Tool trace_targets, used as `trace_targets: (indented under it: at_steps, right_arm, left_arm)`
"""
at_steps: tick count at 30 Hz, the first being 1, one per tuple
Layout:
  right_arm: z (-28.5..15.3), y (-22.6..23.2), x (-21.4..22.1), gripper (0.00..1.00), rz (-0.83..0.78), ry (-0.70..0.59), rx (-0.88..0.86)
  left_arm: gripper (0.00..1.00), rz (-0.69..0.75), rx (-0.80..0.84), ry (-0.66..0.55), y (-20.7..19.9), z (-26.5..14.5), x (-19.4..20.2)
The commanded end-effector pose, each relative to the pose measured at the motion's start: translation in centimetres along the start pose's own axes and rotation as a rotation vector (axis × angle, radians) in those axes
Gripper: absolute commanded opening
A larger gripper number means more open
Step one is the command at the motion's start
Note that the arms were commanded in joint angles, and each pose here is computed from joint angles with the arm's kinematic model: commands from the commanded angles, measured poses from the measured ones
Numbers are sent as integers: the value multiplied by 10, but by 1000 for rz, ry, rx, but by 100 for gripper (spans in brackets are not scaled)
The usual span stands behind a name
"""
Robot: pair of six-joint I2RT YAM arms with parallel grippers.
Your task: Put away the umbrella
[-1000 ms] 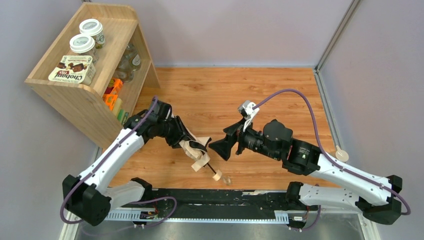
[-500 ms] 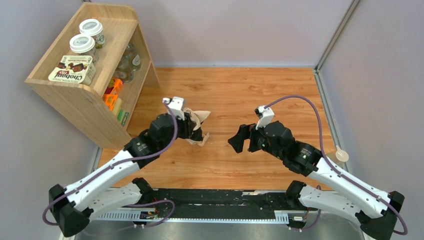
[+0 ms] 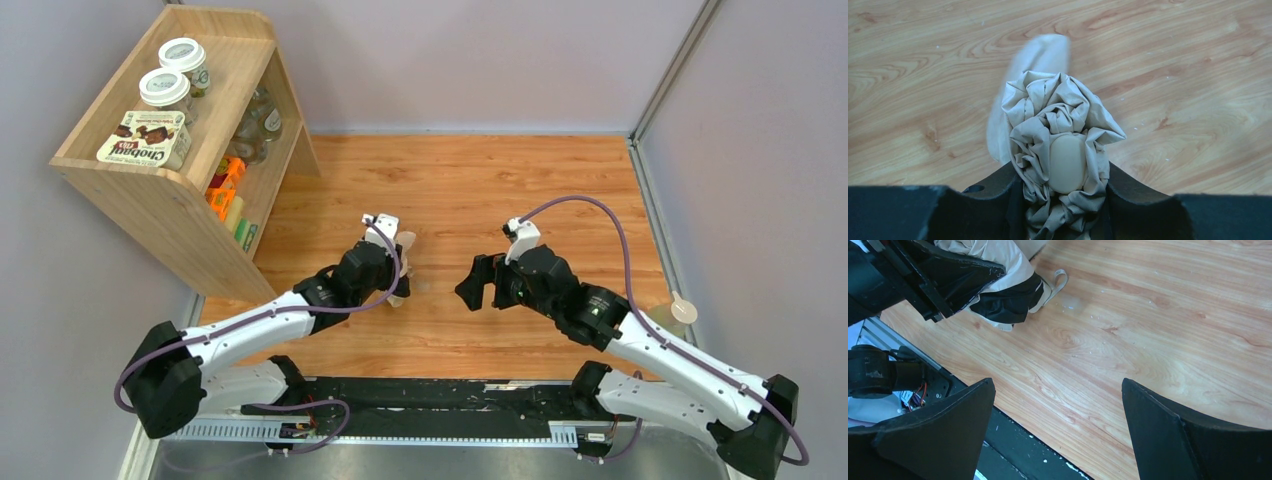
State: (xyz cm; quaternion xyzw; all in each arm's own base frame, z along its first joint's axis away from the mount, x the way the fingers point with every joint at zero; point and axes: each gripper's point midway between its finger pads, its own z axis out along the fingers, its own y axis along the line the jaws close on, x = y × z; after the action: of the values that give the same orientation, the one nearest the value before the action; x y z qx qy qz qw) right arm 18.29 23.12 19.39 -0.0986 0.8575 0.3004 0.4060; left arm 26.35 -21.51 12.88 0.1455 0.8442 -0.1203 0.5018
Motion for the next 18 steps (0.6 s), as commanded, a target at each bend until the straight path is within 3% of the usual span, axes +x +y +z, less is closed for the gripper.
trace_targets:
  at_steps: [1,3,7,12,15,18]
  right_arm:
    - [6,10,-1,100,-2,5,-52]
    - [9,16,8,100,-40,56,-92]
    - [15,18,20,100,-66,134,-105]
    - [18,22,21,100,-52,156,-117]
    - [10,26,2,100,120,114,-153]
    - [1,4,-17,100,386,42,-56]
  left_arm:
    - [0,-109,123,-83,-28,-17,-52]
    - [0,-132,315,-50,-60,-30,-59]
    - [0,-208,387,110,-73,-35,-60]
    - [0,-308,572,104,-90,-60,-82]
    - [0,-418,678,73,-94,-84,-100]
    - [0,-507,748,8,-91,-99,-120]
